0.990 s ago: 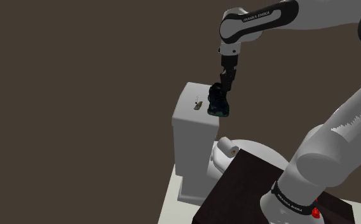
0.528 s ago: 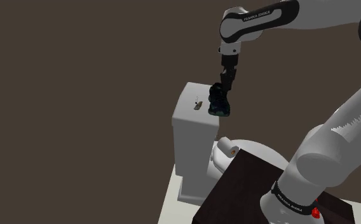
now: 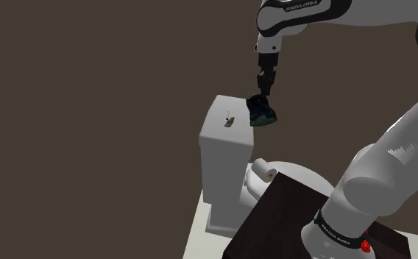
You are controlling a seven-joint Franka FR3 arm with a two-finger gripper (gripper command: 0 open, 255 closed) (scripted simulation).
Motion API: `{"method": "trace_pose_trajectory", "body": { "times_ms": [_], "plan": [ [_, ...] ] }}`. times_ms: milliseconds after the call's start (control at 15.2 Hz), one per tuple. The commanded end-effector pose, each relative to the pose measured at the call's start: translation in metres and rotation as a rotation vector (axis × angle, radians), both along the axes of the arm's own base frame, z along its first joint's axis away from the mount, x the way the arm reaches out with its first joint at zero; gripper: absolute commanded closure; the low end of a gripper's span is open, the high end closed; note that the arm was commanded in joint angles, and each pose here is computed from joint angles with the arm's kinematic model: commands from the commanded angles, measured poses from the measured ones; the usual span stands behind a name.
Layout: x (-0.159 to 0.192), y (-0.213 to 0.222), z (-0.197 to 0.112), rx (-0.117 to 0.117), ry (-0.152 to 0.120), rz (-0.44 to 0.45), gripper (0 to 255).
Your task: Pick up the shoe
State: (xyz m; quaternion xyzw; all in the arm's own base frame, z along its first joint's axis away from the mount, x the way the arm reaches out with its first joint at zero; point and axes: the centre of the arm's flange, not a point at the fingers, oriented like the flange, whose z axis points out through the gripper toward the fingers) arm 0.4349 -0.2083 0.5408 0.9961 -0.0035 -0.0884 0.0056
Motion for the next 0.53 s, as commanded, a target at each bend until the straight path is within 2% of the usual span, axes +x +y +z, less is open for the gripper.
{"method": "trace_pose_trajectory", "body": {
  "times_ms": [0, 330, 462],
  "plan": [
    [0.000, 0.000, 0.012, -0.001, -0.002, 0.000, 255],
    [0.000, 0.000, 0.039, -0.001, -0.002, 0.000, 255],
    [0.000, 0.000, 0.039, -0.001, -0.002, 0.000, 255]
  ]
}}
